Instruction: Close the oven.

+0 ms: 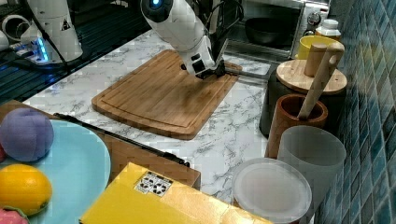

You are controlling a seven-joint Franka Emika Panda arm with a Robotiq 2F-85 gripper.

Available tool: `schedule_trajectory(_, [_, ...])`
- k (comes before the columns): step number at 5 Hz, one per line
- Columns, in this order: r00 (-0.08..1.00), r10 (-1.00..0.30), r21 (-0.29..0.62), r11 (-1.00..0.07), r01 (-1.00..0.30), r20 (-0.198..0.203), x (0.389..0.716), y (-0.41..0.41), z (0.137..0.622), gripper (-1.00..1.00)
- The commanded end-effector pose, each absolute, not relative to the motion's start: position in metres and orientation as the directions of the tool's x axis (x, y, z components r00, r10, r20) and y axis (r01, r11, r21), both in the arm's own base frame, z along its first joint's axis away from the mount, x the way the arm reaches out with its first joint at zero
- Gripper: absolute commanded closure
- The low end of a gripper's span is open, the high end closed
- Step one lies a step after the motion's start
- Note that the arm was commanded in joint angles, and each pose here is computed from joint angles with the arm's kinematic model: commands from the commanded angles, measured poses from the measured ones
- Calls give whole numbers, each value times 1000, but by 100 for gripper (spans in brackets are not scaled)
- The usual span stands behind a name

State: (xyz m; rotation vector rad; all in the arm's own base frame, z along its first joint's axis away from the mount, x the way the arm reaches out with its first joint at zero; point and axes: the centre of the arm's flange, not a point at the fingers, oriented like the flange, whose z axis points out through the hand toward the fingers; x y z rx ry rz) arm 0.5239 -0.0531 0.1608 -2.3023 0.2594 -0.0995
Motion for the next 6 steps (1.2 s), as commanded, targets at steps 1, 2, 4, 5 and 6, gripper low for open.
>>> schedule_trajectory(1, [960, -211, -773, -634, 8, 183, 565, -23, 249, 100])
schedule_trajectory(2, [989, -89, -758, -652, 30, 115, 578, 2, 241, 100])
schedule_trajectory(4, [998, -6, -748, -662, 41, 60, 587, 22, 221, 100])
schedule_trajectory(5, [996, -7, -759, -648, 65, 91, 581, 29, 228, 100])
schedule_trajectory(6, [997, 48, -772, -632, 71, 52, 581, 48, 231, 100])
